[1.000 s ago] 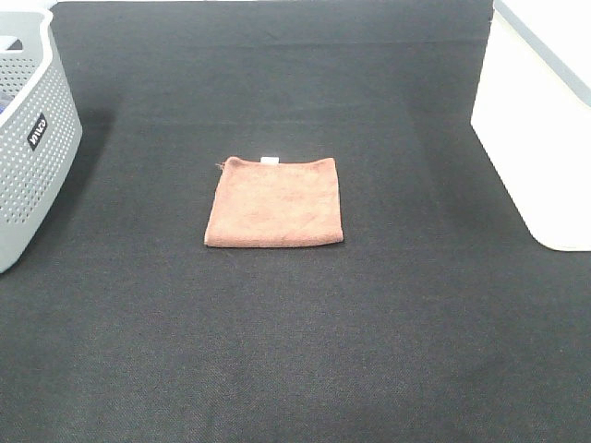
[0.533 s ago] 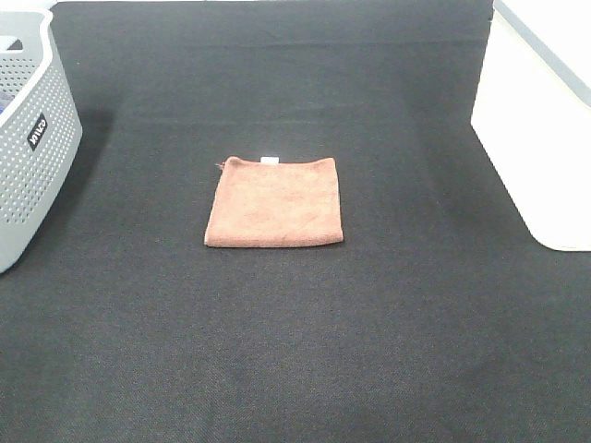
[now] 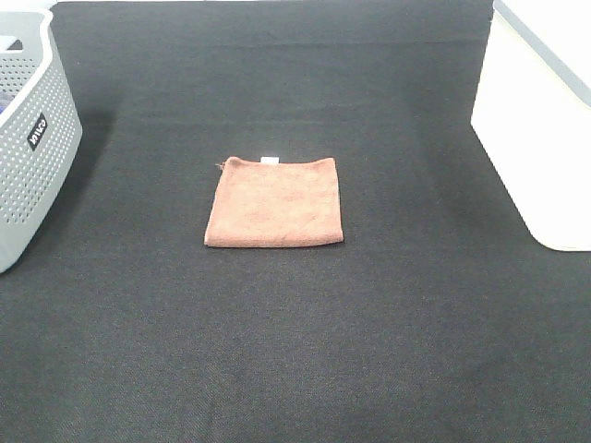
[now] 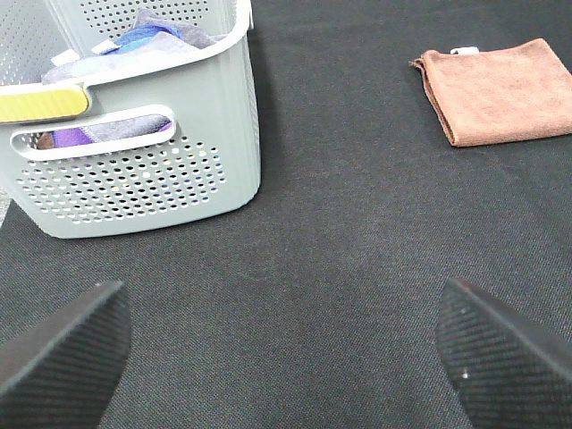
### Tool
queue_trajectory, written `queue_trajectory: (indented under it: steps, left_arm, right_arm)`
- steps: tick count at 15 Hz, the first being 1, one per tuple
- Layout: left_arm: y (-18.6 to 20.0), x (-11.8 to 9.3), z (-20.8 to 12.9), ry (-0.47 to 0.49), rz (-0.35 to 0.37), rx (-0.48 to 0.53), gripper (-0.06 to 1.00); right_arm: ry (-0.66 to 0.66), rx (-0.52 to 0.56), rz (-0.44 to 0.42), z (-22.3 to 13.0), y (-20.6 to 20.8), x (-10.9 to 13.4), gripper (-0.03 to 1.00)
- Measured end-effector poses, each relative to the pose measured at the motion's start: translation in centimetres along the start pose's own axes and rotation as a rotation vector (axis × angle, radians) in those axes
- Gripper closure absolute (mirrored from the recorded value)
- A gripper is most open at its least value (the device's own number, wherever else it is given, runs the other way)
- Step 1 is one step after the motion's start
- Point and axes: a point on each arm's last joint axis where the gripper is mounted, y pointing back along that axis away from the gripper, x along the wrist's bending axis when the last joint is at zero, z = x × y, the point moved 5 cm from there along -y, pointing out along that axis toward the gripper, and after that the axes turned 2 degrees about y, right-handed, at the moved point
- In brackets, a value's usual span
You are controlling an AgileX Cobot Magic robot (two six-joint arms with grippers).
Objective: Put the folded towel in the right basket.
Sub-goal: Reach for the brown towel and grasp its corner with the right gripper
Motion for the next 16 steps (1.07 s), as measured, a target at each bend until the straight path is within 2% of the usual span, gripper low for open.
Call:
queue_trajectory:
  steps: [16]
  left_arm:
    - [0.00,0.00,0.00,0.000,0.000,0.000,0.06]
  right_arm:
    - [0.000,0.000,0.000,0.00,0.00,0.00,0.26]
